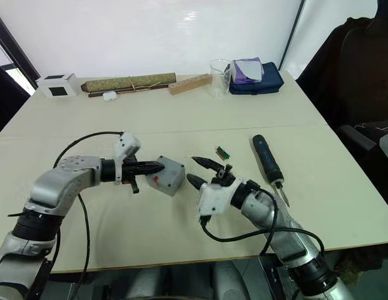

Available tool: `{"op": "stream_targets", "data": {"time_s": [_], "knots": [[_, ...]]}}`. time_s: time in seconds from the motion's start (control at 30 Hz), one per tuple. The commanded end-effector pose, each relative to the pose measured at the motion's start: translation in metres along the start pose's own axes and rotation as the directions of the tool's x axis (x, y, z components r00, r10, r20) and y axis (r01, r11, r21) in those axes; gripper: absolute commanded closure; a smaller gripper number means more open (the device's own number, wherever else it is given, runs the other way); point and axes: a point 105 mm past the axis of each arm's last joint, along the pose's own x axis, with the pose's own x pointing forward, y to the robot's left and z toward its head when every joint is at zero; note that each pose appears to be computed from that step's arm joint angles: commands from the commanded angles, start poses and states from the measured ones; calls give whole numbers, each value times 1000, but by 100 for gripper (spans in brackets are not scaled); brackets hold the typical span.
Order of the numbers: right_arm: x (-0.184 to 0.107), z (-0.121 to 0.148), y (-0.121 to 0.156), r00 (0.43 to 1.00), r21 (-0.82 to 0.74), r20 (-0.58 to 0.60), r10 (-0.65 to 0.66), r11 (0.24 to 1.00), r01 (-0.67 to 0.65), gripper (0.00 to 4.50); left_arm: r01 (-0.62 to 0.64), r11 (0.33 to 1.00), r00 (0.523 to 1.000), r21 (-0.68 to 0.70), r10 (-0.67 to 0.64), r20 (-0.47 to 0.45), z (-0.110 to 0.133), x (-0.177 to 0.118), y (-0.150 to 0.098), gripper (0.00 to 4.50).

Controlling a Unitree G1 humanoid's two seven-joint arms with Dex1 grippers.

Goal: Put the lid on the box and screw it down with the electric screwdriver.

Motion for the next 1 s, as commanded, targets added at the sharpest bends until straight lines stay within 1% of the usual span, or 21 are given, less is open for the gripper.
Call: {"op": "stream_targets", "data": {"time_s": [0.03,0.07,0.1,0.2,0.27,0.3,0.37,0.5,0.63,0.73,0.9,1.0], "knots": [[1,5,-2,999,218,-18,46,975,-41,390,-76,997,989,12,73,131,43,-29,17,450],[4,2,1,997,269,-39,71,961,-58,427,-98,995,989,25,94,115,41,-30,21,450],[5,0,3,994,302,-53,90,951,-70,442,-112,993,989,36,108,103,40,-31,24,450],[7,-4,10,985,343,-90,150,933,-111,442,-129,987,992,93,127,27,25,-26,28,450],[10,-8,20,968,407,-120,218,901,-153,442,-155,976,984,153,166,-61,4,-19,33,450],[11,-9,24,961,426,-128,245,889,-170,442,-161,972,980,174,179,-90,-4,-16,34,450],[13,-9,29,951,447,-139,277,874,-190,442,-153,970,977,191,178,-121,-15,-11,33,450],[25,-18,44,912,478,-194,362,847,-235,442,-103,982,980,158,127,-153,-39,4,18,450],[33,-22,42,912,485,-213,350,848,-212,442,-43,991,983,123,64,-170,-49,4,1,450],[36,-22,39,914,487,-213,345,849,-207,442,-9,995,985,102,27,-169,-52,4,-13,450],[35,-23,34,914,483,-224,337,853,-196,442,7,996,985,89,9,-174,-54,3,-24,450],[34,-22,32,915,484,-225,336,853,-194,442,3,996,984,84,12,-177,-56,3,-27,450]]}}
